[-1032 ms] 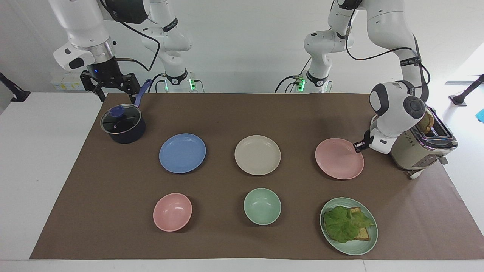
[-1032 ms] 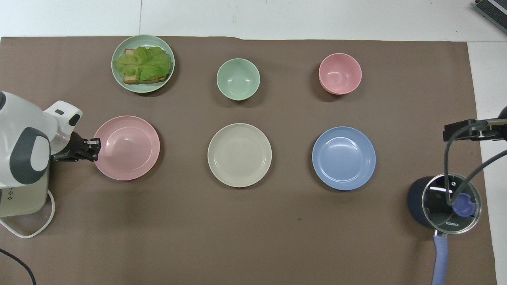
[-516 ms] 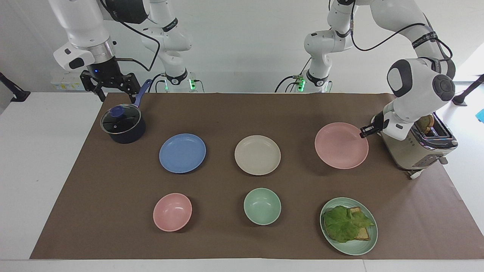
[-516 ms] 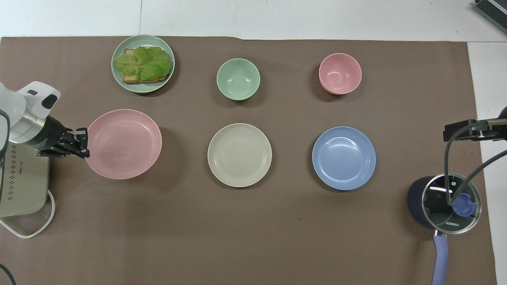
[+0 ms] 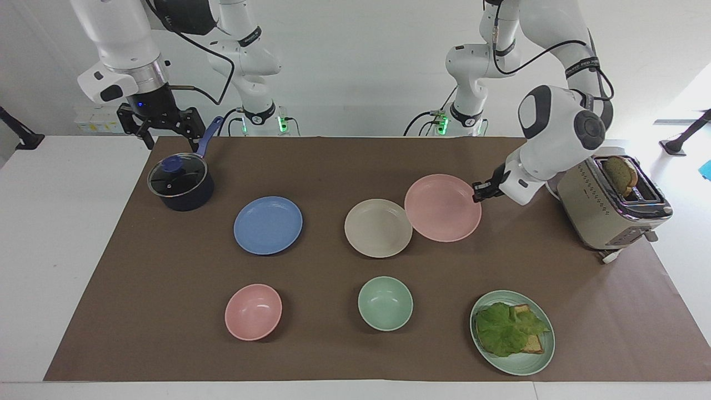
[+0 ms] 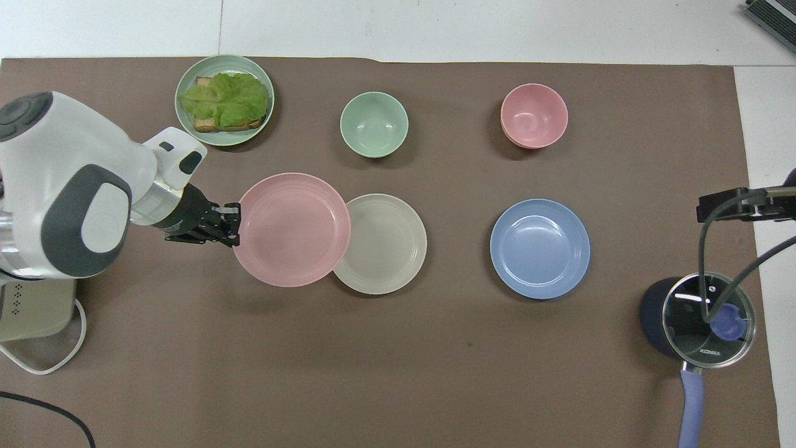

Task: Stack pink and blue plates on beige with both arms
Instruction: 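Carry the pink plate with the left gripper onto the beige plate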

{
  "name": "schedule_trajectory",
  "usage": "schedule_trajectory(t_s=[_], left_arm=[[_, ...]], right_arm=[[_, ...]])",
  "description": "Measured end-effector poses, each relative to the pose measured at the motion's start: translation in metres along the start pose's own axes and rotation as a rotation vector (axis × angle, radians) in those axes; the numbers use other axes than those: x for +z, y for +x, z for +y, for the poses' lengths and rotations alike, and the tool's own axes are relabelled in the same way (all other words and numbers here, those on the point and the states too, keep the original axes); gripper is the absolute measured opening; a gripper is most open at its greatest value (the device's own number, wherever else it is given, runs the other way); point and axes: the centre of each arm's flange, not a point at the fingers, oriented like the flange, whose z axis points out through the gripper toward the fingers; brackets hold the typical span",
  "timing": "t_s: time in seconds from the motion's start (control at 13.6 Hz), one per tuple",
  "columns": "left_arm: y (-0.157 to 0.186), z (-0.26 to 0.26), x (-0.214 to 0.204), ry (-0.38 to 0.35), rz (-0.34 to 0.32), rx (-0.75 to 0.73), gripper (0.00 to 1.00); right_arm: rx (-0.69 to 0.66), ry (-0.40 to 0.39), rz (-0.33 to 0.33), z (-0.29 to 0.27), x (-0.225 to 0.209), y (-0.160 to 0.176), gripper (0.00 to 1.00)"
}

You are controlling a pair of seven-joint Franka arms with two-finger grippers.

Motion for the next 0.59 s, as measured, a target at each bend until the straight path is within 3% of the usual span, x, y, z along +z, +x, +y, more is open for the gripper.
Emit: schedule_trajectory(t_s=[0.22, 0.59], left_arm=[[-0.015, 0.044, 0.027, 0.001, 0.035, 0.001, 0.04], [-0.02, 0.075, 0.079, -0.005, 0.096, 0.016, 0.04]], right_arm=[[0.0, 0.0, 0.0, 0.0, 0.0, 0.0, 1.0], [0.0, 0.0, 0.0, 0.0, 0.0, 0.0, 1.0]])
